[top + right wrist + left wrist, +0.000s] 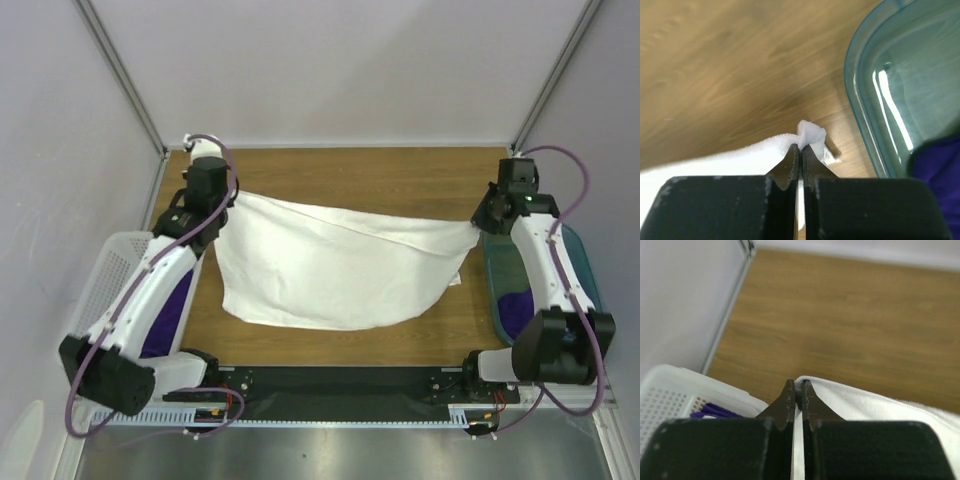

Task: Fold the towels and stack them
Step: Flatten out the crumpled towel

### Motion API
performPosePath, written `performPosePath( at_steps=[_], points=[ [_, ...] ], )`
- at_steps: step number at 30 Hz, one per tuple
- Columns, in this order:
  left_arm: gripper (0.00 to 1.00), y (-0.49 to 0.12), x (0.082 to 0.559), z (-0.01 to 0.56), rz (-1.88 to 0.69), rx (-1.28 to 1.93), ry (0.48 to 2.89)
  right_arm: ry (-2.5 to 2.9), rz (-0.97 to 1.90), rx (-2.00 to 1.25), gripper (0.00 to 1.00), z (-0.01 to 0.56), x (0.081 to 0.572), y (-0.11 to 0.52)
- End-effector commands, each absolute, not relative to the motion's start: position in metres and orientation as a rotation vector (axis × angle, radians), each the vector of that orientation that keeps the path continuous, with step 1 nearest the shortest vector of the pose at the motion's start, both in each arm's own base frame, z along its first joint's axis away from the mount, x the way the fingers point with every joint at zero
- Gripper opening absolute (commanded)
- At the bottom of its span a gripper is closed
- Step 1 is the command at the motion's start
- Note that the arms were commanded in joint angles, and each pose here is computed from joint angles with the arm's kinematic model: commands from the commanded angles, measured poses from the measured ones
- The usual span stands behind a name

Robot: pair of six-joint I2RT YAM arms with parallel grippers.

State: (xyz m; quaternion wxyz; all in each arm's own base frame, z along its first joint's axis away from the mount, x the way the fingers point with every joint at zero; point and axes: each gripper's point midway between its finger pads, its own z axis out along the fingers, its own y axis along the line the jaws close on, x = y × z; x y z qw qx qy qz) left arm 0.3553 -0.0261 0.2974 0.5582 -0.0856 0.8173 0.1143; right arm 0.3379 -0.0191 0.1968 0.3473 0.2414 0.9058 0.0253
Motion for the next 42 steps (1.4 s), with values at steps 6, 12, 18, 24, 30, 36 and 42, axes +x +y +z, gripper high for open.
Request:
performPosePath(
  at_steps=[6, 12, 18, 24, 30, 36, 42],
  points=[
    [0.0, -0.024, 0.443, 0.249, 0.217, -0.311, 1.906, 2.286, 0.067, 0.641, 0.0, 0.157, 0.419, -0.028],
    [0.0, -0.018, 0.497, 0.196, 0.312, -0.289, 1.991, 2.306, 0.078, 0.642, 0.0, 0.135, 0.47, -0.029],
    [0.0, -0.009, 0.538, 0.169, 0.316, -0.304, 2.028, 2.351, 0.057, 0.656, 0.0, 0.109, 0.511, -0.033],
    [0.0, -0.003, 0.563, 0.158, 0.319, -0.302, 2.013, 2.377, 0.094, 0.655, 0.04, 0.084, 0.541, -0.029],
    [0.0, -0.011, 0.595, 0.141, 0.301, -0.262, 2.024, 2.349, 0.162, 0.61, 0.78, 0.098, 0.554, -0.017],
    [0.0, -0.016, 0.611, 0.133, 0.291, -0.258, 2.062, 2.316, 0.171, 0.568, 0.88, 0.132, 0.52, -0.003],
    [0.0, 0.001, 0.605, 0.125, 0.305, -0.329, 2.085, 2.397, 0.158, 0.525, 0.85, 0.112, 0.468, 0.031]
  ],
)
